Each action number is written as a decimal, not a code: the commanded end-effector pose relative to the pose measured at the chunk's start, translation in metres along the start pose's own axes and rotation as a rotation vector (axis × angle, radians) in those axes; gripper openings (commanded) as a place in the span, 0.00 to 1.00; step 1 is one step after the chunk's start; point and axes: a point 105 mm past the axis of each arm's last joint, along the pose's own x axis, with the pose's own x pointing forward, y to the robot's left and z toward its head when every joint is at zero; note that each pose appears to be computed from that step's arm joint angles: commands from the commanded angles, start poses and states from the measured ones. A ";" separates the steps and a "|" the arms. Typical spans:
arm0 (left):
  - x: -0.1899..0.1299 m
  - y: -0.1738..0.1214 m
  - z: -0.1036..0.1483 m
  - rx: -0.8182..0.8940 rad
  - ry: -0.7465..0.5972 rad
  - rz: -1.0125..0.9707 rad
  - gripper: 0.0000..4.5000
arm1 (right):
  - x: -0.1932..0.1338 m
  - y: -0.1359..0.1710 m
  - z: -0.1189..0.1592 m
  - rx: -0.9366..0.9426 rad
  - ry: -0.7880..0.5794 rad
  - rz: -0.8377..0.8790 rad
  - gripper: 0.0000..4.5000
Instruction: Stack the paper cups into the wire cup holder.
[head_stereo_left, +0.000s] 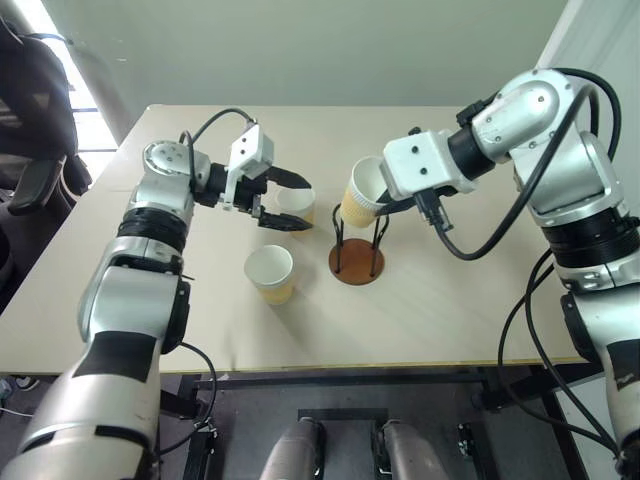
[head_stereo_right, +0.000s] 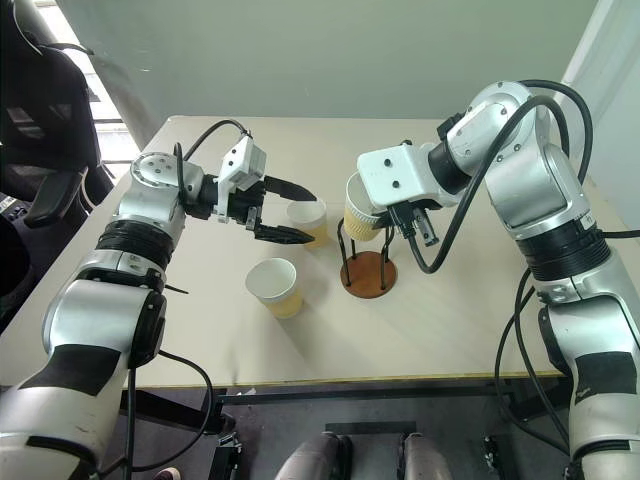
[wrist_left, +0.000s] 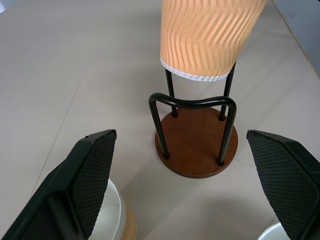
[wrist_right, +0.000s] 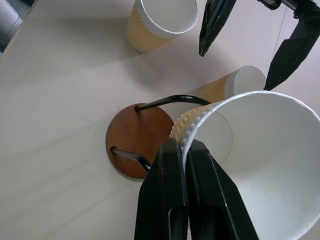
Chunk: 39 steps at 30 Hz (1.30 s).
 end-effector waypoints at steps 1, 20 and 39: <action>-0.007 0.001 0.013 0.048 -0.024 -0.014 1.00 | -0.003 -0.003 0.002 -0.032 0.021 -0.018 0.04; -0.008 0.005 0.017 0.031 -0.059 0.018 1.00 | -0.015 -0.016 0.002 0.313 -0.259 -0.158 0.85; -0.022 0.013 0.015 0.011 -0.009 0.089 1.00 | -0.045 0.008 -0.038 0.512 -0.481 -0.305 0.85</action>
